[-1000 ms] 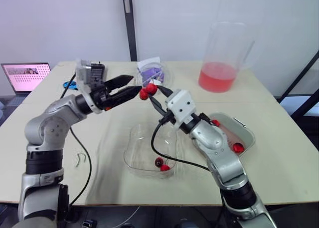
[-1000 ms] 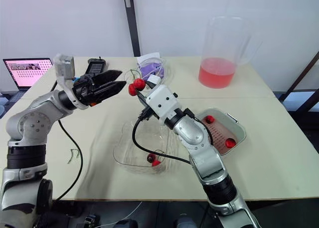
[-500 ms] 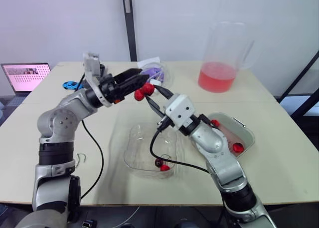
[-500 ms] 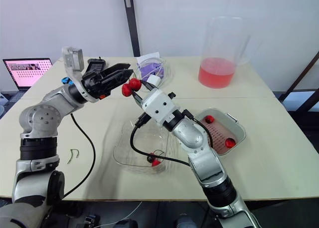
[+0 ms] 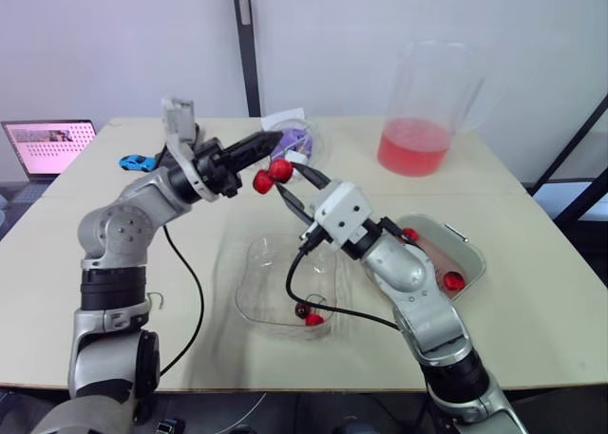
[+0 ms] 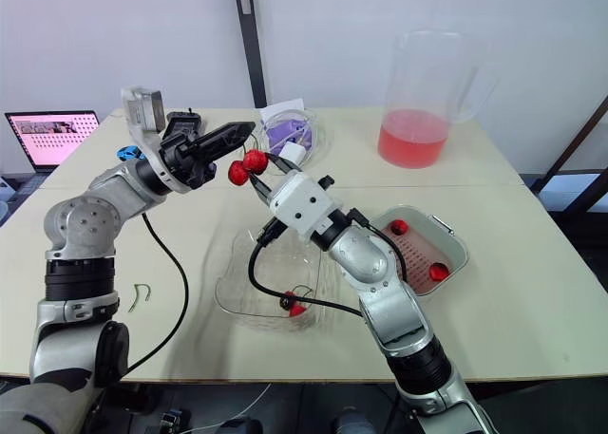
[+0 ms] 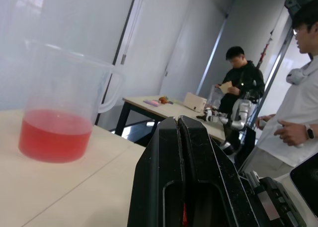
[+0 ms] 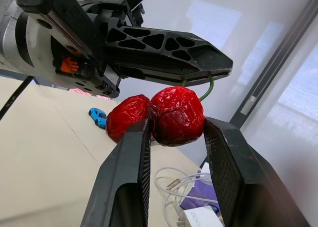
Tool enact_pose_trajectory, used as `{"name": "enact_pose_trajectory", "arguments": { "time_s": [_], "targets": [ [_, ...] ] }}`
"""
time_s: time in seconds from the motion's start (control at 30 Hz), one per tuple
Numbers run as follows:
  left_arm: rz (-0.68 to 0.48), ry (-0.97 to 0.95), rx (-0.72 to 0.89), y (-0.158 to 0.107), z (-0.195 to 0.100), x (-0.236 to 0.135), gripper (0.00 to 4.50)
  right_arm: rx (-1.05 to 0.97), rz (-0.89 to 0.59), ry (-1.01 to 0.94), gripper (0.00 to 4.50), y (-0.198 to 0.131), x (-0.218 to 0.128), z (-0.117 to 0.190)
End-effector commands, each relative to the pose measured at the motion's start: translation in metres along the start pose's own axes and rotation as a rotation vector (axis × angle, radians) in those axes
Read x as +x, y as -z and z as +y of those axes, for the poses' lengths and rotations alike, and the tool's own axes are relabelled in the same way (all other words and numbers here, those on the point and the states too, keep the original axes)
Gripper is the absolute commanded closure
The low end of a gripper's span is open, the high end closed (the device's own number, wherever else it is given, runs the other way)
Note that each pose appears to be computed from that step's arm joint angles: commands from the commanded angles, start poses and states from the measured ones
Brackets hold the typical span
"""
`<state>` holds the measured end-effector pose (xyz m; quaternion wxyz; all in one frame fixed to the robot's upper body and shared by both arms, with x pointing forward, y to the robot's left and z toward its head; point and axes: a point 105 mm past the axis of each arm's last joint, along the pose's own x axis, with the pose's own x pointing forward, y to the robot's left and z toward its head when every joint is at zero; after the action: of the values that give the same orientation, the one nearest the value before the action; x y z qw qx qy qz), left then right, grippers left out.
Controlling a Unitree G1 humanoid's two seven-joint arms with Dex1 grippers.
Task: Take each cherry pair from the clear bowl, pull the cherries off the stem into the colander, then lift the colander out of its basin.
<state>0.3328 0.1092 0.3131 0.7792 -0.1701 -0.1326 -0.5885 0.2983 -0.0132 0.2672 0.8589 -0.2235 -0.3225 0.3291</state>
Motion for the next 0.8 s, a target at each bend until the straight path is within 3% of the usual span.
{"name": "enact_pose_trajectory", "arguments": {
  "time_s": [0.03, 0.1, 0.13, 0.4, 0.6, 0.8],
  "targets": [
    [-0.039, 0.030, 0.043, -0.015, -0.007, 0.003, 4.50, 0.001, -0.063, 0.005, 1.13, -0.017, -0.004, -0.006],
    [-0.038, 0.028, 0.046, -0.015, -0.007, 0.002, 4.50, 0.015, -0.055, 0.000, 0.20, -0.016, -0.007, -0.008],
    [-0.035, 0.028, 0.048, -0.015, -0.006, 0.002, 4.50, 0.042, -0.050, -0.011, 0.06, -0.015, -0.010, -0.009],
    [0.042, 0.069, 0.163, -0.006, -0.011, -0.005, 4.50, 0.802, 0.079, -0.213, 0.06, -0.013, -0.035, -0.038],
    [0.120, 0.128, 0.167, 0.021, -0.025, -0.012, 4.50, 0.914, 0.198, -0.336, 0.06, -0.022, -0.045, -0.048],
    [0.115, 0.151, 0.137, 0.026, -0.037, -0.010, 4.50, 1.107, 0.265, -0.458, 0.06, -0.020, -0.048, -0.007]
  ]
}}
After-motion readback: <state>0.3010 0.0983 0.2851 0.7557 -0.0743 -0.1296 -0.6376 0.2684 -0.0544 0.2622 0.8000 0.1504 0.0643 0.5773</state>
